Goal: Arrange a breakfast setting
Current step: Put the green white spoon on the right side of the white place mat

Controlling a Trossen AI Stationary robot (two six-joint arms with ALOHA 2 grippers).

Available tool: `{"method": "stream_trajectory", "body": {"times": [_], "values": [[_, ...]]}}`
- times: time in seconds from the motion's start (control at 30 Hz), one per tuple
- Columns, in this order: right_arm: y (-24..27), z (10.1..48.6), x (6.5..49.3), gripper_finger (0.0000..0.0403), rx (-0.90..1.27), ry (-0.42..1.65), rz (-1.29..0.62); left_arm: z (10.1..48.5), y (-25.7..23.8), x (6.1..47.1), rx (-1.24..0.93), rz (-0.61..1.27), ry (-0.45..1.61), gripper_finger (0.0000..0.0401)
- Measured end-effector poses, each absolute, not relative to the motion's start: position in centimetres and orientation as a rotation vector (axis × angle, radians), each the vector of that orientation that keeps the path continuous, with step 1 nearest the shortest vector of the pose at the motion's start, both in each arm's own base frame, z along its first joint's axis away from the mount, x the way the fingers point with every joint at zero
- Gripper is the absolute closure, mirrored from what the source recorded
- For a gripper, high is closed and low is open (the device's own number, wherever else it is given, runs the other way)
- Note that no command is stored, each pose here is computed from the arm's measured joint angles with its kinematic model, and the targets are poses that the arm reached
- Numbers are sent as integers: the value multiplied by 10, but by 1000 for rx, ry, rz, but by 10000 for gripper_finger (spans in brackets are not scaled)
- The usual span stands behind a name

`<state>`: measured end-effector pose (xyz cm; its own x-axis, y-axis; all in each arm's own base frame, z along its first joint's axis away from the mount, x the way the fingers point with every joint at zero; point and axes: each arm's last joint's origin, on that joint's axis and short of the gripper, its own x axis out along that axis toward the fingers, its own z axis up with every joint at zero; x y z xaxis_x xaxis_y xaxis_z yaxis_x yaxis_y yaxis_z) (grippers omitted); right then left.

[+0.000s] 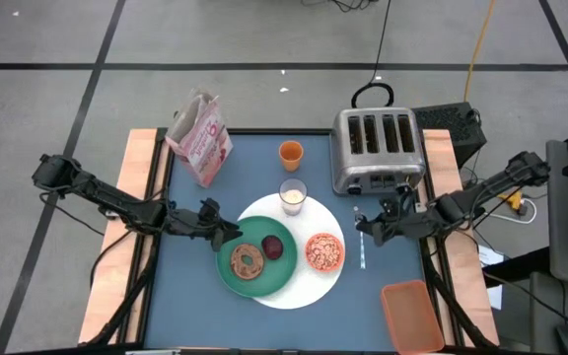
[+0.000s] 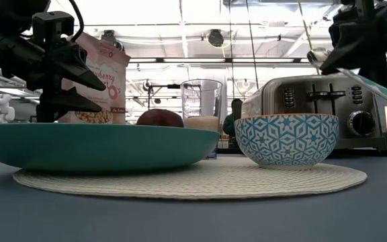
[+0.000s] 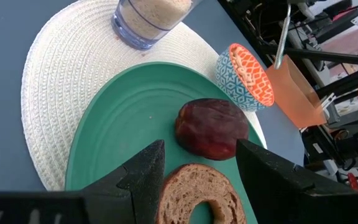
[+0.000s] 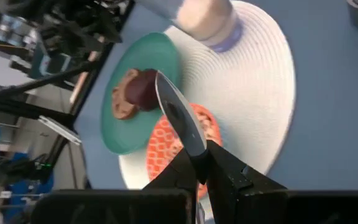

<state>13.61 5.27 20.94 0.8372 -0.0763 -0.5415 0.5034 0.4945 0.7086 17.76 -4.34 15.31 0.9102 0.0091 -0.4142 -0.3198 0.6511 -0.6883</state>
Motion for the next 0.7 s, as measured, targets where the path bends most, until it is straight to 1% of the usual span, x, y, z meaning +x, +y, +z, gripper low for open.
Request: {"method": "stream_trajectory", "body": {"times": [0.3,0.5,0.7], "values": [[56,202,139,389,961,509,-410,153,-43,178,-843,191,396,199],[58,193,144,389,955,537,-474,153,-43,178,-842,192,396,199],[62,185,149,389,982,584,-513,153,-43,178,-842,191,397,199]]}}
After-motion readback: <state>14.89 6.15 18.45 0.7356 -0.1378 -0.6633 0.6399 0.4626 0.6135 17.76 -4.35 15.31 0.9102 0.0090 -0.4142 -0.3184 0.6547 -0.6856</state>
